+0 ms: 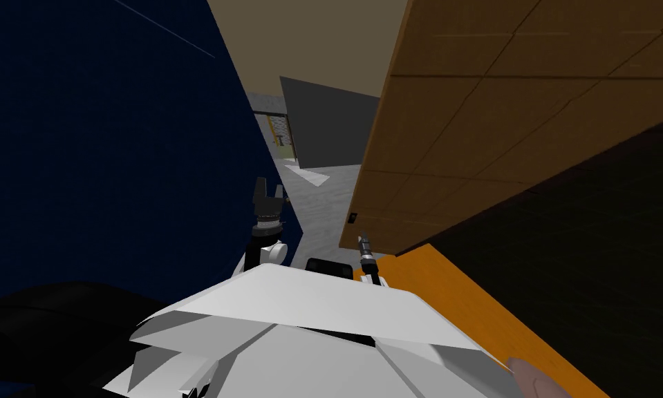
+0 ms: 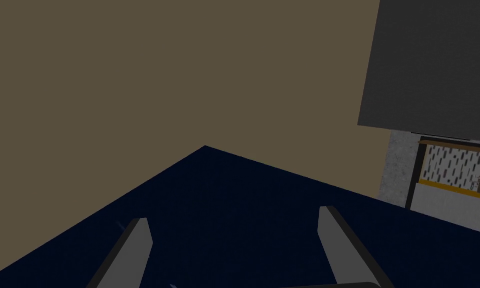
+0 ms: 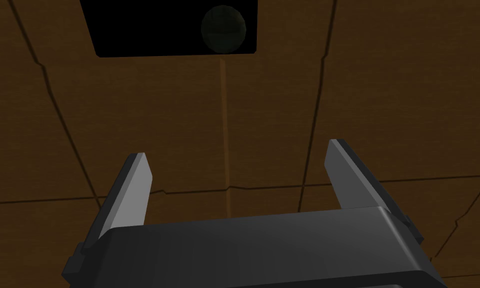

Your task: Push the door open

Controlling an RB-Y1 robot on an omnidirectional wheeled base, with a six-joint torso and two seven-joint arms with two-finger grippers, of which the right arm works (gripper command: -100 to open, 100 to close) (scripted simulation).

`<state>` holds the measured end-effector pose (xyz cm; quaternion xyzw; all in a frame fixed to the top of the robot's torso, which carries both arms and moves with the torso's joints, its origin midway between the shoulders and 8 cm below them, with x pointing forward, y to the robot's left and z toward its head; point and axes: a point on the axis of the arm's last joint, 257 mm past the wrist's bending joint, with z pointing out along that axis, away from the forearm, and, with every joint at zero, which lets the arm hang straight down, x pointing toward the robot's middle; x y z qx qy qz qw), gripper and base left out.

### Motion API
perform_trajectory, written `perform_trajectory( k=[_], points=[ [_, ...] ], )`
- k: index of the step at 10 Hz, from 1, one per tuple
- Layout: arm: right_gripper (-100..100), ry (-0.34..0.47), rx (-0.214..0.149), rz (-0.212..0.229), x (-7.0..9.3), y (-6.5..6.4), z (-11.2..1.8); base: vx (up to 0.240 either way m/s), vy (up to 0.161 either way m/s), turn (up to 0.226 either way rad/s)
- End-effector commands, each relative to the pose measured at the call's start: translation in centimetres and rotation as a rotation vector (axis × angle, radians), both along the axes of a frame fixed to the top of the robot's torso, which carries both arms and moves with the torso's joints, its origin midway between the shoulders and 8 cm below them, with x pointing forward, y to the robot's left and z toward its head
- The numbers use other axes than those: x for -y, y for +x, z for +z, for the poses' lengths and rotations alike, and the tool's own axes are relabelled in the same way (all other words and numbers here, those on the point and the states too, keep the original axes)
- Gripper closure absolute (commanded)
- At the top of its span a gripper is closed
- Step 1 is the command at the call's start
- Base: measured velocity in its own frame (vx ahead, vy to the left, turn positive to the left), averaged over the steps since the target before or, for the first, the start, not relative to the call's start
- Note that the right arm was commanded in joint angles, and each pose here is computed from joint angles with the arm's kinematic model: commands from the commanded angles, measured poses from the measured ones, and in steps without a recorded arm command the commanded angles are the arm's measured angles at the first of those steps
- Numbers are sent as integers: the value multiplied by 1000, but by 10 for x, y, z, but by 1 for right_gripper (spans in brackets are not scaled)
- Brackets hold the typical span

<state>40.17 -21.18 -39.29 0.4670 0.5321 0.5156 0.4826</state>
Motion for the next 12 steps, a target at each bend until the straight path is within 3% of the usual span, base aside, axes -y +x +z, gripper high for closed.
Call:
perform_trajectory(
  k=[1,3,12],
  points=[
    [-100,24,-1,-2,-8,-1,1,-255,100,-30],
    [-100,8,1,-3,-1,1,-1,-21,35,5],
    [-100,13,18,-23,-1,8,1,206,22,21]
  ],
)
